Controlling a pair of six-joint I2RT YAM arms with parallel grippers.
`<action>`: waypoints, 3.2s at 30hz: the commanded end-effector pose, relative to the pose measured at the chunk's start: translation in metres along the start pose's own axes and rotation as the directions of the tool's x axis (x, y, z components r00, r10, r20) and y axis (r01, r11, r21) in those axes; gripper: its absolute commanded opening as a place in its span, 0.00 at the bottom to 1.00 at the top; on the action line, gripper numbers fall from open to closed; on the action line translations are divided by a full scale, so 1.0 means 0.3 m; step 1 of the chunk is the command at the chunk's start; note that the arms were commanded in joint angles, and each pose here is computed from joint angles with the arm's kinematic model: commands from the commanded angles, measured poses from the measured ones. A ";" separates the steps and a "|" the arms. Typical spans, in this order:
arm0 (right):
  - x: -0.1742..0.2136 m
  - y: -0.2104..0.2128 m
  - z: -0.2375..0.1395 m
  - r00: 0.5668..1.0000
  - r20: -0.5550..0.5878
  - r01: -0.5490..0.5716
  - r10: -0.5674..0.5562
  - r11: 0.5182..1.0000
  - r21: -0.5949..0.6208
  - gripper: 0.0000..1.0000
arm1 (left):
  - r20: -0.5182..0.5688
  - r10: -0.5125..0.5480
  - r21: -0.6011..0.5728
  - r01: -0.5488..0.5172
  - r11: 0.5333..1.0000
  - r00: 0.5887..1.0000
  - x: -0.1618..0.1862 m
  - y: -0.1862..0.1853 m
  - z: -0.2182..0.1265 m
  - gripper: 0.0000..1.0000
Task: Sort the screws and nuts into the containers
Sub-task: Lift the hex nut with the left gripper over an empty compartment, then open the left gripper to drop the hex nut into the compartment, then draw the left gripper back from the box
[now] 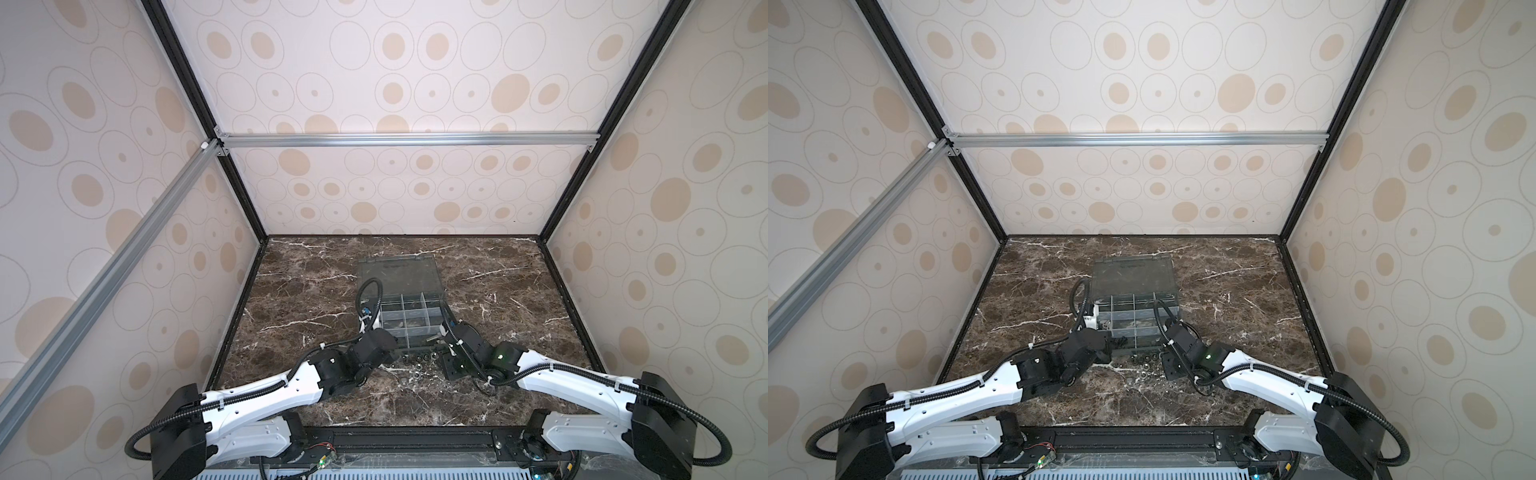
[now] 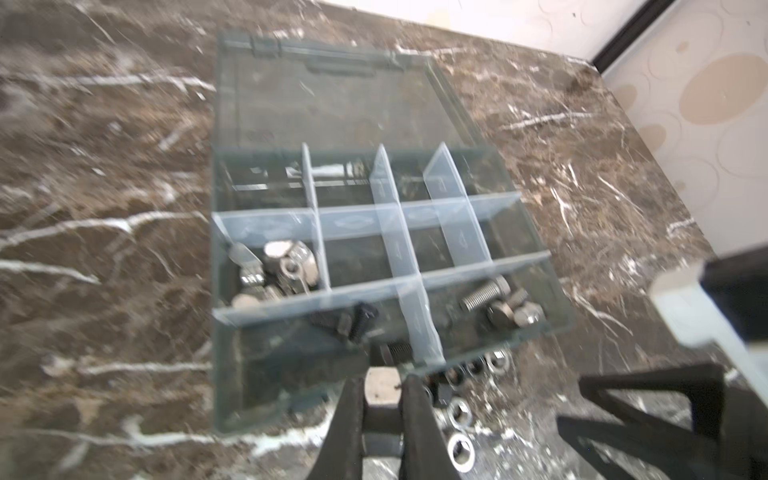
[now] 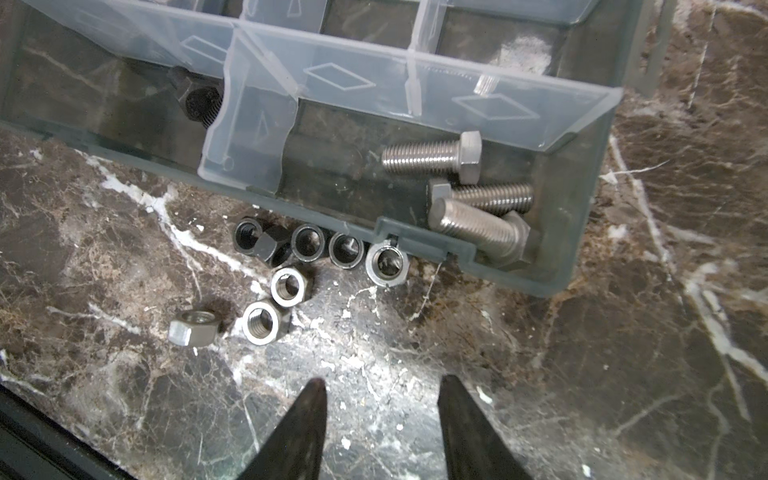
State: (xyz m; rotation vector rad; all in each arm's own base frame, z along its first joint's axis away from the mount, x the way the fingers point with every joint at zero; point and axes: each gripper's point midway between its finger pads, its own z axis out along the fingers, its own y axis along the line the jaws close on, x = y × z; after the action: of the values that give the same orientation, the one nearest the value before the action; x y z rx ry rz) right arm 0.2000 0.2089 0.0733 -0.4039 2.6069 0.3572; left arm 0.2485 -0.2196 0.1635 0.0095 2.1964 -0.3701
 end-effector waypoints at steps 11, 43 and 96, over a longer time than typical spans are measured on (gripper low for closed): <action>-0.014 -0.023 -0.009 1.000 0.011 -0.008 0.007 0.999 0.036 0.48 | -0.019 0.029 0.068 -0.028 0.997 0.999 -0.140 -0.012 0.207 0.08; -0.040 -0.017 -0.029 1.000 0.031 -0.002 0.001 1.000 0.027 0.48 | -0.026 -0.143 0.129 0.145 0.981 0.989 -0.107 0.042 0.190 0.46; 0.005 0.070 -0.020 1.000 -0.002 -0.014 0.014 0.991 -0.132 0.48 | -0.002 -0.453 0.255 0.439 0.862 0.891 0.076 0.183 -0.037 0.51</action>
State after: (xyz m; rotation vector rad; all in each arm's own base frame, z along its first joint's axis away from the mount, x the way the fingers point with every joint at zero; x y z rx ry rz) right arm 0.1928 0.2219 0.0855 -0.4134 2.5876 0.5082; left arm 0.2331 -0.1642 0.1337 -0.3573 2.0854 -0.8716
